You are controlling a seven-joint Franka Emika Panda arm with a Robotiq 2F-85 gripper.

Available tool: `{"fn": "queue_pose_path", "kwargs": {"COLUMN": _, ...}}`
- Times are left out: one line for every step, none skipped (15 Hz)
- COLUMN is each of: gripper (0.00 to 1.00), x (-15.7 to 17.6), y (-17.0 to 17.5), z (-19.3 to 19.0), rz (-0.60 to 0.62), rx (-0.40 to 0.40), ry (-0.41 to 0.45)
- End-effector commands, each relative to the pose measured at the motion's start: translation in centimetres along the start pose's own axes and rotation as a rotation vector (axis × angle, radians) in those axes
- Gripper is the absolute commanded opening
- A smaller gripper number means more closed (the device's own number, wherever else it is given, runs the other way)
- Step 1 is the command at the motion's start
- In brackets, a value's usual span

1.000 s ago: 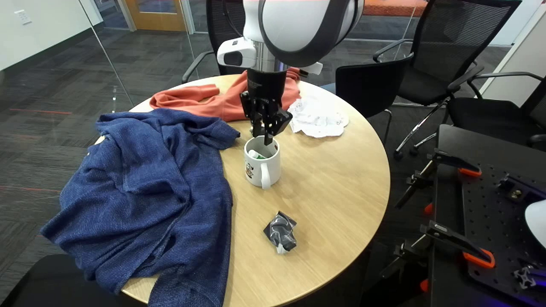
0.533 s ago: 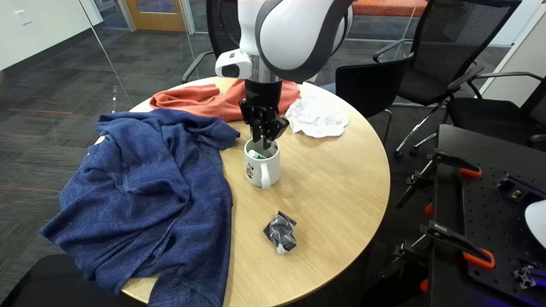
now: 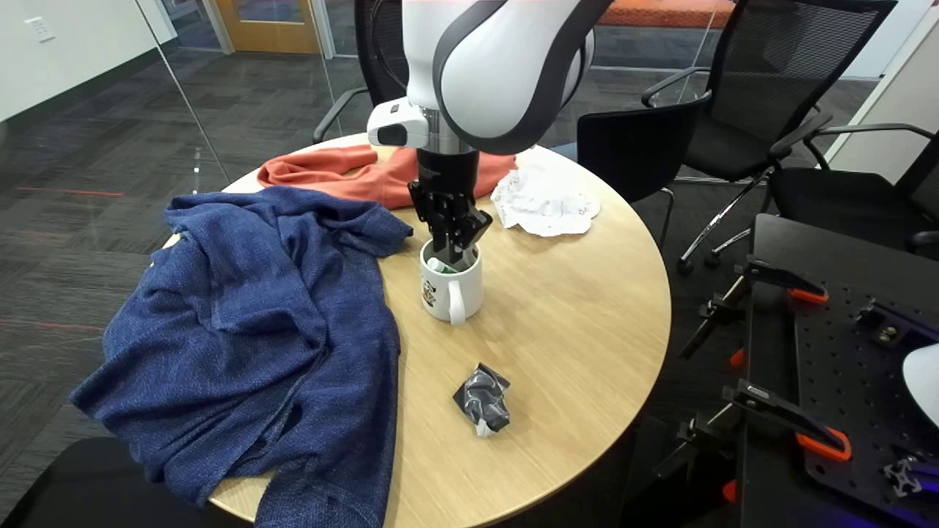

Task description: Take the marker out of the mug and put it on the table

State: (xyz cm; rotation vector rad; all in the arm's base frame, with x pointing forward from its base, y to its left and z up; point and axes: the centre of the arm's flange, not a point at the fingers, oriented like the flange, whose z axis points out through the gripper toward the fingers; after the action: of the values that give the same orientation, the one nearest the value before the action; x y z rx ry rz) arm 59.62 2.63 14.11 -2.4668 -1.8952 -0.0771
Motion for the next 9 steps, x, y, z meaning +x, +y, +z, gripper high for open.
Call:
{"fn": "queue_pose_path", "kwargs": {"gripper": 0.35, "x": 0.59, "y": 0.65, "z": 0.38, "rz": 0.014, "rx": -0.005, "ry": -0.002}}
{"fn": "queue_pose_path", "kwargs": {"gripper": 0.36, "x": 0.68, "y": 0.62, "z": 0.52, "rz": 0.013, "rx": -0.001, "ry": 0.0}}
{"fn": "queue_pose_path", "kwargs": {"gripper": 0.36, "x": 0.76, "y": 0.6, "z": 0.64, "rz": 0.012, "rx": 0.001, "ry": 0.0}}
{"fn": "queue_pose_path", "kwargs": {"gripper": 0.36, "x": 0.86, "y": 0.57, "z": 0.77, "rz": 0.011, "rx": 0.006, "ry": 0.003}}
{"fn": "queue_pose_path", "kwargs": {"gripper": 0.37, "x": 0.96, "y": 0.57, "z": 0.88, "rz": 0.01, "rx": 0.008, "ry": 0.005}}
{"fn": "queue_pose_path", "kwargs": {"gripper": 0.37, "x": 1.07, "y": 0.57, "z": 0.99, "rz": 0.01, "rx": 0.01, "ry": 0.008}}
{"fn": "queue_pose_path", "kwargs": {"gripper": 0.37, "x": 1.18, "y": 0.58, "z": 1.09, "rz": 0.01, "rx": 0.013, "ry": 0.011}}
{"fn": "queue_pose_path", "kwargs": {"gripper": 0.35, "x": 1.32, "y": 0.6, "z": 1.18, "rz": 0.011, "rx": 0.014, "ry": 0.014}}
{"fn": "queue_pose_path", "kwargs": {"gripper": 0.28, "x": 1.44, "y": 0.6, "z": 1.26, "rz": 0.011, "rx": 0.016, "ry": 0.016}}
